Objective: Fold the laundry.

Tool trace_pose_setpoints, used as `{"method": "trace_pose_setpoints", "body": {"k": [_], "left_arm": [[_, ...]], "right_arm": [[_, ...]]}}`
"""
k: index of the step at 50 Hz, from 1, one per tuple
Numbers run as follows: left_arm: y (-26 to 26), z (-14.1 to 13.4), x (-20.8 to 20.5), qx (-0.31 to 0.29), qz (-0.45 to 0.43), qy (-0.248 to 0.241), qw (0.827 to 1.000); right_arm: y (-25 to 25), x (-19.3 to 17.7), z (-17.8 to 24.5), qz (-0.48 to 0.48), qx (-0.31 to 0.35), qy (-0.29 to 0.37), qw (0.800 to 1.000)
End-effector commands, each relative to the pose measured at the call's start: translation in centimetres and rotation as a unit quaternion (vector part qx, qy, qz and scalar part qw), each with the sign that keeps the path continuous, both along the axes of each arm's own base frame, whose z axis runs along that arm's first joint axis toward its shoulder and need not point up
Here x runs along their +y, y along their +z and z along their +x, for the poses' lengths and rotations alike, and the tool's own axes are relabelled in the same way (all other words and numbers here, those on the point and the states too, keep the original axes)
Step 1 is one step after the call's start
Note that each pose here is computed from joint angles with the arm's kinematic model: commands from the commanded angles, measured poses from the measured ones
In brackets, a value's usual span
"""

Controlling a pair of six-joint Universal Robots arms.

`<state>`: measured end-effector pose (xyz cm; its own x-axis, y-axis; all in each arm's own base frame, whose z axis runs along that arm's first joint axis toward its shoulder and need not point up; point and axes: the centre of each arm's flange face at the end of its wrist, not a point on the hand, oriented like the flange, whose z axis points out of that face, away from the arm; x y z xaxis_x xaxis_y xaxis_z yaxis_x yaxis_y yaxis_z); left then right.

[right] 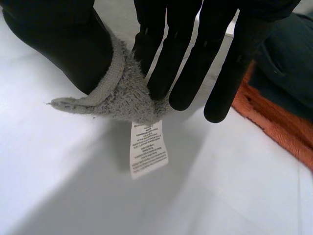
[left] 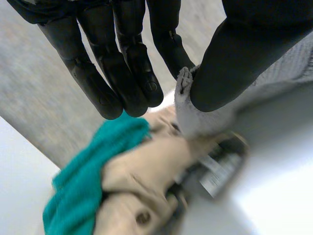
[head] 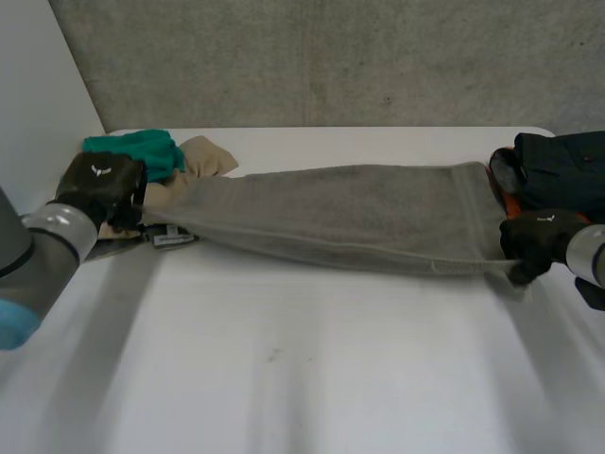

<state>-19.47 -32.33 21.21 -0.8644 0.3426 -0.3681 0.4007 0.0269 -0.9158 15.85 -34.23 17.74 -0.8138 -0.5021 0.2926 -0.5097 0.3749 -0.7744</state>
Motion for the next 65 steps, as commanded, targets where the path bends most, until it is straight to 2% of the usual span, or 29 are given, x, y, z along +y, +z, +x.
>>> {"method": "trace_pose_setpoints", "body": {"k": [1,3,4,6,9,14,21,25,31,36,43,52,58,59,65], "left_arm": [[0.5,1.5,8.0,-0.134,0.136,-0.029,0.981],[0.3,2.2,10.4,-0.175,0.186,-0.044,0.966],[0.2,2.4,11.1,-0.185,0.203,-0.05,0.96],[-0.2,3.0,12.5,-0.207,0.248,-0.063,0.944],[-0.4,3.0,12.7,-0.215,0.254,-0.078,0.94],[-0.5,1.3,10.6,-0.217,0.209,-0.092,0.949],[-0.8,0.3,5.5,-0.194,0.164,-0.039,0.966],[-0.4,-1.0,2.1,-0.159,0.119,-0.028,0.98],[-0.2,-2.9,-1.9,-0.128,0.051,-0.026,0.99],[-0.6,-4.4,-5.5,-0.115,-0.003,-0.008,0.993],[-2.5,-6.1,-8.1,-0.118,-0.017,0.001,0.993],[-4.0,-8.3,-9.9,-0.112,-0.033,-0.009,0.993],[-2.6,-9.5,-9.2,-0.102,-0.049,-0.015,0.993],[-2.2,-9.5,-9.0,-0.099,-0.051,-0.013,0.994],[-0.7,-8.6,-7.7,-0.076,-0.042,-0.003,0.996]], "right_arm": [[0.7,4.8,-2.4,0.053,0.211,0.181,0.959],[1.1,5.8,-3.3,0.069,0.258,0.241,0.933],[1.3,6.0,-3.5,0.072,0.267,0.257,0.926],[1.7,6.2,-3.6,0.085,0.249,0.264,0.928],[1.9,6.0,-3.2,0.083,0.222,0.258,0.937],[1.4,5.3,-2.5,0.078,0.22,0.258,0.938],[0.5,3.2,-1.5,0.042,0.232,0.254,0.938],[0.5,0.0,-0.9,-0.044,0.244,0.23,0.941],[0.4,-4.2,0.3,-0.159,0.235,0.194,0.939],[-0.8,-7.9,1.9,-0.269,0.213,0.194,0.919],[-2.7,-11.4,3.0,-0.347,0.194,0.194,0.897],[-5.4,-14.4,3.6,-0.356,0.183,0.169,0.901],[-3.9,-14.7,3.4,-0.355,0.173,0.129,0.91],[-3.4,-14.6,3.4,-0.353,0.165,0.123,0.913],[-0.2,-11.1,2.2,-0.257,0.077,0.083,0.96]]}}
